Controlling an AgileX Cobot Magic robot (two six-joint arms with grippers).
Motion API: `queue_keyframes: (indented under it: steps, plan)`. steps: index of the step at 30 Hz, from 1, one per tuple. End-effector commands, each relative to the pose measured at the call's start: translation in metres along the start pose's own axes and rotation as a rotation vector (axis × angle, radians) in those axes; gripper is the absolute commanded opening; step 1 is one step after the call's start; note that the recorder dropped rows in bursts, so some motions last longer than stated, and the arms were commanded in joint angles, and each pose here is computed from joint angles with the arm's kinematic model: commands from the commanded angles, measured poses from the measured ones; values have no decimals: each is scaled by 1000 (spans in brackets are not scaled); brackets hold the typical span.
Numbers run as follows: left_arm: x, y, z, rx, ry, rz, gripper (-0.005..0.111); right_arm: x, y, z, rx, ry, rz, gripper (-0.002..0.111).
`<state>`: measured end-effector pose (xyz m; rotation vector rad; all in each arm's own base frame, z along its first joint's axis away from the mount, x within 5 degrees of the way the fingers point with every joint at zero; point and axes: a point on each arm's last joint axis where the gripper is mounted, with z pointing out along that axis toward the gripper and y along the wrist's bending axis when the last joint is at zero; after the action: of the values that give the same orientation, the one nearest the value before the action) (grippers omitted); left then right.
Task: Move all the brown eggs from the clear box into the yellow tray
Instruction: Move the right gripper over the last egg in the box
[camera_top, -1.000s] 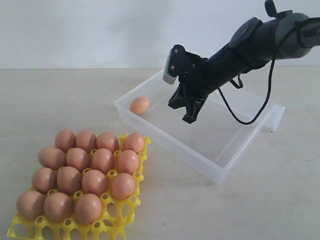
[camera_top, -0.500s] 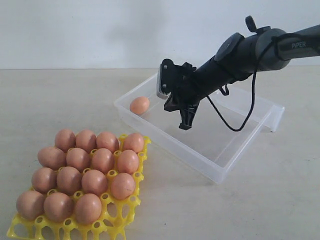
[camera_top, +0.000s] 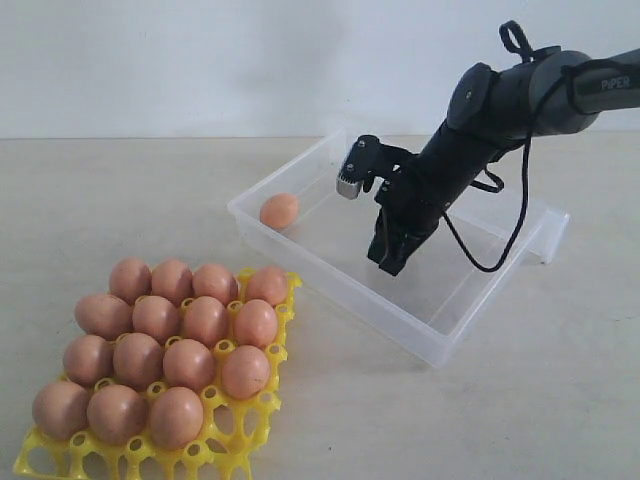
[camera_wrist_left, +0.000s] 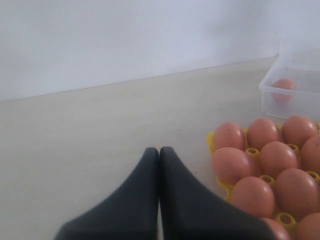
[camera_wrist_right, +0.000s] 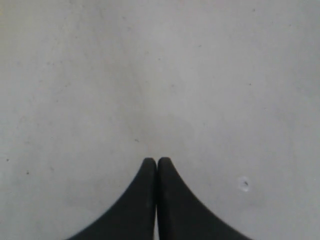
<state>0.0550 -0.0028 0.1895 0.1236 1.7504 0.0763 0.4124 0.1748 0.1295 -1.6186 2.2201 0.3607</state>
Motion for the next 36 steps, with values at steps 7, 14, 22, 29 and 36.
queue_keyframes:
  steps: [7, 14, 22, 29, 36]
  plan:
    - [0, 0, 0, 5, -11, 1, -4, 17, 24, -11, -255, 233, 163, 0]
    - [0, 0, 0, 5, -11, 1, -4, 26, 37, -25, -265, 367, 459, 0]
    - [0, 0, 0, 5, -11, 1, -4, 40, 68, -51, -265, 414, 522, 0]
    - [0, 0, 0, 5, -11, 1, -4, 48, 67, -50, -196, 407, 407, 0]
    - [0, 0, 0, 5, -11, 1, -4, 18, 37, -50, 113, 112, -60, 0]
